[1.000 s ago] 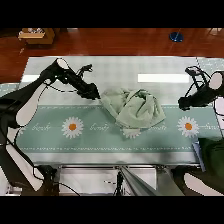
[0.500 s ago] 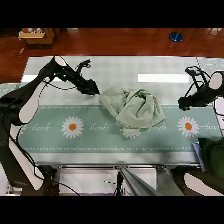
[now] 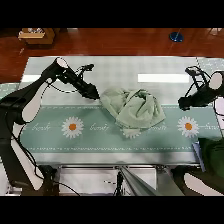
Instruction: Fold the shirts.
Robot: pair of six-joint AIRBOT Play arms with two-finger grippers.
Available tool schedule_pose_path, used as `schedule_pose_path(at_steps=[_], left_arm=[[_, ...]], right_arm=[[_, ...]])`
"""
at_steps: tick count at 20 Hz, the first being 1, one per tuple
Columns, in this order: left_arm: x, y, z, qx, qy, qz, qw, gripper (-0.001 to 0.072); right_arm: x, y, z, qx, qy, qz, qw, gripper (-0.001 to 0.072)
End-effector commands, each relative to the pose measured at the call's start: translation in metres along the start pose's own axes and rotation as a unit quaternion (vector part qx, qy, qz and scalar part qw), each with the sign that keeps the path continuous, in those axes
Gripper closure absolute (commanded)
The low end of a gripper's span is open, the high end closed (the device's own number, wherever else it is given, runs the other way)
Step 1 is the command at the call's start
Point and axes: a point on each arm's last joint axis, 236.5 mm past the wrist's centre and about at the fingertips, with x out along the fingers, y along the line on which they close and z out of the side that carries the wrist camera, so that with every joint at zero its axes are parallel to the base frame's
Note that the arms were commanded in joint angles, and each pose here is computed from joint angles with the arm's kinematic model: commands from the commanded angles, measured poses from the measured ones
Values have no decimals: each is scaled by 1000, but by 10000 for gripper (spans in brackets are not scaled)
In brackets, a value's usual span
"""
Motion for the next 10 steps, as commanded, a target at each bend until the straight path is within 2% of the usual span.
schedule_pose_path(at_steps=[1,7,10], left_arm=[[-2,-1,-3,6,6,0,1000,219],[-47,-24,-21,-57,14,-14,998,219],[-76,-51,-18,-51,-14,3,999,220]], right_arm=[[0,0,0,0,0,-1,1000,195],[0,0,-2,0,5,0,1000,194],[0,-1,-8,-11,17,-2,1000,195]])
